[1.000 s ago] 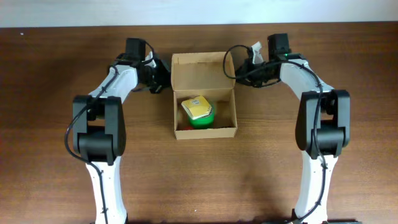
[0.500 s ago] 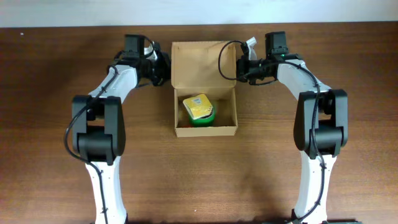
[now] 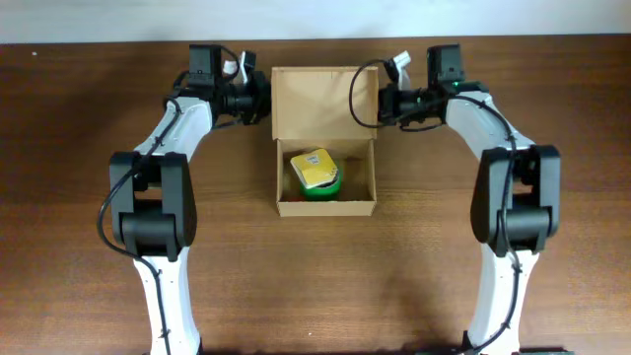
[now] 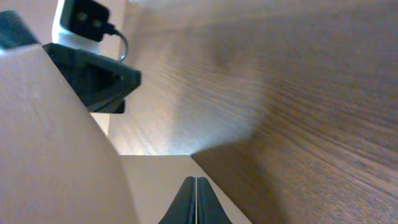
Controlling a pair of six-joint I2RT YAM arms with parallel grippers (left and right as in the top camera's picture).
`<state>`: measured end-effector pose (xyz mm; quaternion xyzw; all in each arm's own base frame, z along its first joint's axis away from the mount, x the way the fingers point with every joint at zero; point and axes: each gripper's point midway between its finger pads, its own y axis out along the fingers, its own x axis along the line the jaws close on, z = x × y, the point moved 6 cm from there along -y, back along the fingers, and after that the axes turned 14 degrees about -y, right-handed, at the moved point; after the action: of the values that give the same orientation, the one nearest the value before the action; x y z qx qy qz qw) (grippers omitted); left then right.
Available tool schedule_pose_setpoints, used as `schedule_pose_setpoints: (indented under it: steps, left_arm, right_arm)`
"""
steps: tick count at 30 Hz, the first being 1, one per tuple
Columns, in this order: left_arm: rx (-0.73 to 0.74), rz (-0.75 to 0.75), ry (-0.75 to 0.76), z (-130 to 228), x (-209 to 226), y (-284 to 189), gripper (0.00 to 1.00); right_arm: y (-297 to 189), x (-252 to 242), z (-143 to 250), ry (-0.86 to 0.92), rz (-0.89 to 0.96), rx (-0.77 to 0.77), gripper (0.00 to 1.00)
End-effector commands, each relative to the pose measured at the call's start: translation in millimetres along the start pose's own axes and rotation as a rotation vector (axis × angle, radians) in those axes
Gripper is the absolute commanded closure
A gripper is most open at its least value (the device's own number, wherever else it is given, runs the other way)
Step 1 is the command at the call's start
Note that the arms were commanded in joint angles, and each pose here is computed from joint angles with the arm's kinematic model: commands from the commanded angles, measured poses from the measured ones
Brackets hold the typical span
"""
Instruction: Pack container
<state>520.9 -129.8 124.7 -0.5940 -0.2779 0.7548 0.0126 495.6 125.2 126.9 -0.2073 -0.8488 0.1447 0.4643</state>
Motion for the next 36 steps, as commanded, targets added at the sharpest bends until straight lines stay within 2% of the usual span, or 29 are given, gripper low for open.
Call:
schedule_pose_setpoints:
  steps: [1, 11, 19, 23, 26, 30, 36]
  left_arm:
    - [0.048, 0.057, 0.057, -2, -11, -1, 0.98]
    - [0.097, 0.152, 0.146, -1, -50, -11, 0.98]
    - [0.201, 0.232, 0.195, 12, -65, -16, 0.98]
    - [0.223, 0.229, 0.223, 20, -66, -18, 0.98]
    - [0.2, 0.184, 0.243, 26, -65, -22, 0.98]
    - [0.14, 0.049, 0.259, 34, -60, -32, 0.98]
    - [0.127, -0.119, 0.281, 54, -55, -43, 0.98]
  right_arm:
    - [-21, 38, -25, -0.134, -0.036, -0.054, 0.97]
    - [-39, 67, -34, -0.201, -0.034, -0.074, 0.96]
    - [-55, 94, -30, -0.26, -0.025, -0.049, 0.96]
    - [-66, 103, -22, -0.263, 0.068, -0.01, 0.97]
    - [-75, 111, -14, -0.276, 0.171, 0.037, 0.96]
    - [-82, 125, -3, -0.294, 0.276, 0.102, 0.97]
    - [-69, 147, 19, -0.317, 0.273, 0.217, 0.96]
